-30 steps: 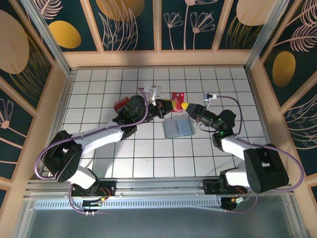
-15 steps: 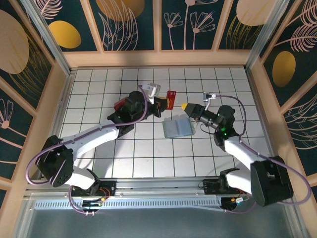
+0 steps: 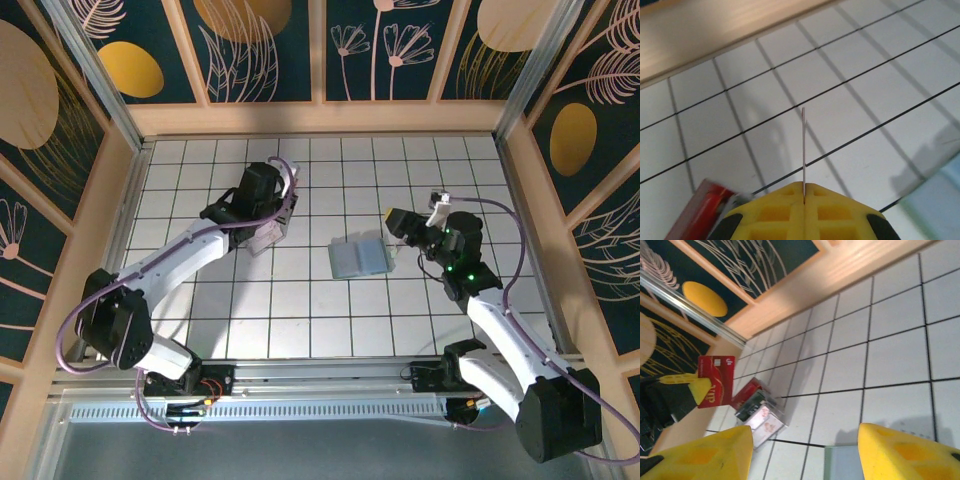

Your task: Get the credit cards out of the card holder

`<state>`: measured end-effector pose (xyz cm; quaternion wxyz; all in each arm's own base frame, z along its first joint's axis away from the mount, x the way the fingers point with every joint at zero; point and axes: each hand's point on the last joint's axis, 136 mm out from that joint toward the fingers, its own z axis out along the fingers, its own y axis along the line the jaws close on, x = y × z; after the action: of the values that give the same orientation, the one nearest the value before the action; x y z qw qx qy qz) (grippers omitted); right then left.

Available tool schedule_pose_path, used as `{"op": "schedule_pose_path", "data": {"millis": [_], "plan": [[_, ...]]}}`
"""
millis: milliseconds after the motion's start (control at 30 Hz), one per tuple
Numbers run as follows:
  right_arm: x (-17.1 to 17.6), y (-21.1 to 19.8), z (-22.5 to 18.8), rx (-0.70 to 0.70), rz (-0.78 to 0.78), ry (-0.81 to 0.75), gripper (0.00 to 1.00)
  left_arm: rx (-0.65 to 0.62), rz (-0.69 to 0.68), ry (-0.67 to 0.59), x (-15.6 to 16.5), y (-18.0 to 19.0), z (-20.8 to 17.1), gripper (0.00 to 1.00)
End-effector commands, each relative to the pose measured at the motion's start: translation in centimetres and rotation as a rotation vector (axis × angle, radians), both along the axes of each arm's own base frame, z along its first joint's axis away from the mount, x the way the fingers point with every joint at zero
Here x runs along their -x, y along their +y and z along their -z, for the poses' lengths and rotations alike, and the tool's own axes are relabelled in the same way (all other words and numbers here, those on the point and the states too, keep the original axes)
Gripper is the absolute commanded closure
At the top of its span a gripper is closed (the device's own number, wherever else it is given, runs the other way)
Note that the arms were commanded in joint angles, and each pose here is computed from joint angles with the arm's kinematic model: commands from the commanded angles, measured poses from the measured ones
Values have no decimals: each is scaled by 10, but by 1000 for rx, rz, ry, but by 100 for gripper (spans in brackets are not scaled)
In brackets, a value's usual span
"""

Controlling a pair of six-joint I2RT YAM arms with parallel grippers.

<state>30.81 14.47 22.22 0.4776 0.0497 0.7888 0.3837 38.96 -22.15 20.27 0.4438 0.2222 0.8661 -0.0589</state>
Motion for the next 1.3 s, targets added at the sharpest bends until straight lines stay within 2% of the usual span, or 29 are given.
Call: {"op": "schedule_pose_path", "data": {"millis": [0, 333, 667, 967, 1267], "plan": [[-4, -10, -4, 45, 65, -8, 42, -167, 19, 12, -7, 23, 8, 100], [-8, -24, -1, 80, 140, 14, 40, -393, 131, 36, -22, 56, 39, 100], [-9, -28, 4, 90, 166, 33, 40, -443, 186, 74, -23, 81, 54, 100], [-12, -25, 5, 87, 155, 41, 40, -407, 205, 94, -14, 88, 66, 100], [-14, -24, 6, 89, 154, 52, 40, -405, 190, 126, -23, 102, 85, 100]]}}
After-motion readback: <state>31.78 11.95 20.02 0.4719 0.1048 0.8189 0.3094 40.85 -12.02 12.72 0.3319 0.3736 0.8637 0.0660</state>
